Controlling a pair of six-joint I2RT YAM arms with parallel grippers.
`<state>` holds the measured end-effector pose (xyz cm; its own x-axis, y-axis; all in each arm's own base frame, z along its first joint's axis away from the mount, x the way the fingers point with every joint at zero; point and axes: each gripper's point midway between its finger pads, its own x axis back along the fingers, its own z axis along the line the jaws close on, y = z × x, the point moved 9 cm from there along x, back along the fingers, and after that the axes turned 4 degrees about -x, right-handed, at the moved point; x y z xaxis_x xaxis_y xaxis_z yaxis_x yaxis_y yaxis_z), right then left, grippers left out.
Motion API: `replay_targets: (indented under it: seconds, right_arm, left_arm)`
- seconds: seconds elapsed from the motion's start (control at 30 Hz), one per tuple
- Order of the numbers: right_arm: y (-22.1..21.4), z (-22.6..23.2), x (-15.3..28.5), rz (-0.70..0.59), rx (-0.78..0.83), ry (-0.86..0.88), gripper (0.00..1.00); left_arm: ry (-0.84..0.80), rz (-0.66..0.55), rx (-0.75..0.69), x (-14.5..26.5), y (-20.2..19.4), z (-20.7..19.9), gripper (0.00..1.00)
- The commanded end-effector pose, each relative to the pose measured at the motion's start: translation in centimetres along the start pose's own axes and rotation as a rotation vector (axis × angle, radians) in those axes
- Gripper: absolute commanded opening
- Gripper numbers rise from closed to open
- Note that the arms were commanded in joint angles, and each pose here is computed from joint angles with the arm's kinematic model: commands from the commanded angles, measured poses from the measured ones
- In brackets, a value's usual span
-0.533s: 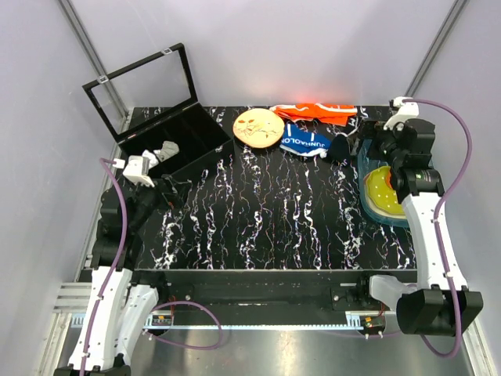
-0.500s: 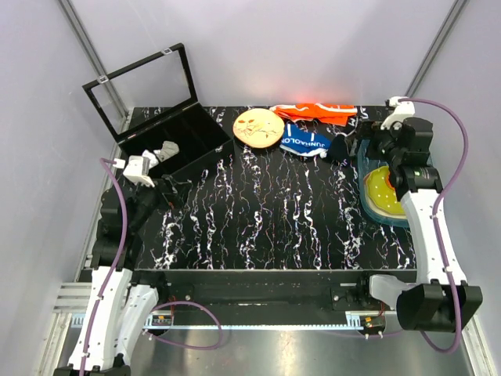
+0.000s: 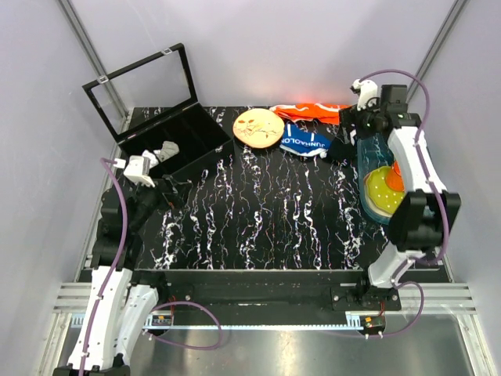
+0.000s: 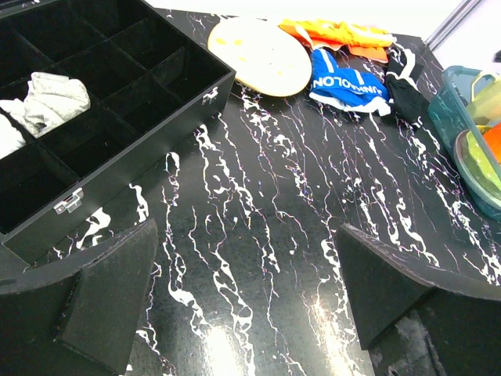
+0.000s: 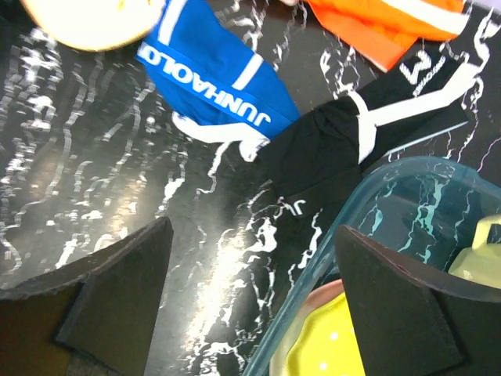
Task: Roll the underwear
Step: Pick up the underwear from the center of the board.
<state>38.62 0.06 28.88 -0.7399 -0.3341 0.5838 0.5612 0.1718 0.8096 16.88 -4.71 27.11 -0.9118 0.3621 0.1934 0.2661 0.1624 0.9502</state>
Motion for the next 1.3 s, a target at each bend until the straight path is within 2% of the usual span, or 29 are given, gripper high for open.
replay_targets:
  seconds: [0.0, 0.23, 0.43, 0.5, 0.53, 0.57, 0.73, 1.03, 1.07, 1.17, 1.2, 1.27]
  right_arm:
    - [-1.2, -1.5, -3.4, 0.195, 0.042, -0.030, 0.91]
    - [-2.8, -1.5, -11.2, 0.376, 0.119, -0.032, 0.81]
    - [-2.4, 0.4, -16.4, 0.426, 0.206, 0.002, 0.77]
    - [-0.8, 0.7, -17.2, 0.393, 0.235, -0.009, 0.74]
    - [-2.1, 1.3, -18.7, 0.448, 0.231, 0.017, 0.73]
    - [-0.6, 1.3, -18.8, 0.404, 0.239, 0.011, 0.70]
    - [-2.5, 2.2, -20.9, 0.470, 0.255, 0.051, 0.65]
    - [-4.1, 2.1, -23.3, 0.500, 0.296, 0.024, 0.64]
    - [-4.0, 1.8, -23.4, 0.498, 0.306, 0.003, 0.62]
    - [-4.1, 1.9, -23.7, 0.496, 0.308, -0.006, 0.41]
    - [-4.0, 1.8, -23.6, 0.493, 0.305, -0.007, 0.28]
    - [-3.4, 2.1, -23.0, 0.484, 0.305, -0.003, 0.21]
  left_arm:
    - [-0.017, -0.021, -0.008, -0.2, 0.7, -0.2, 0.99]
    - [-0.018, 0.015, 0.001, -0.8, 0.5, 0.0, 0.99]
    - [-0.018, 0.033, 0.006, -1.1, 0.4, 0.1, 0.99]
    - [-0.018, 0.042, 0.007, -1.3, 0.3, 0.1, 0.99]
    - [-0.016, 0.044, 0.008, -1.3, 0.2, 0.2, 0.99]
    - [-0.014, 0.047, 0.008, -1.4, 0.2, 0.2, 0.99]
    - [-0.006, 0.063, 0.012, -1.6, 0.1, 0.4, 0.99]
    - [-0.017, 0.077, 0.019, -1.9, -0.1, 0.4, 0.99]
    - [-0.018, 0.080, 0.019, -1.9, -0.1, 0.4, 0.99]
    - [-0.017, 0.080, 0.019, -1.9, -0.1, 0.4, 0.99]
    - [-0.018, 0.080, 0.019, -1.9, -0.1, 0.4, 0.99]
    - [-0.017, 0.081, 0.019, -1.9, -0.2, 0.4, 0.99]
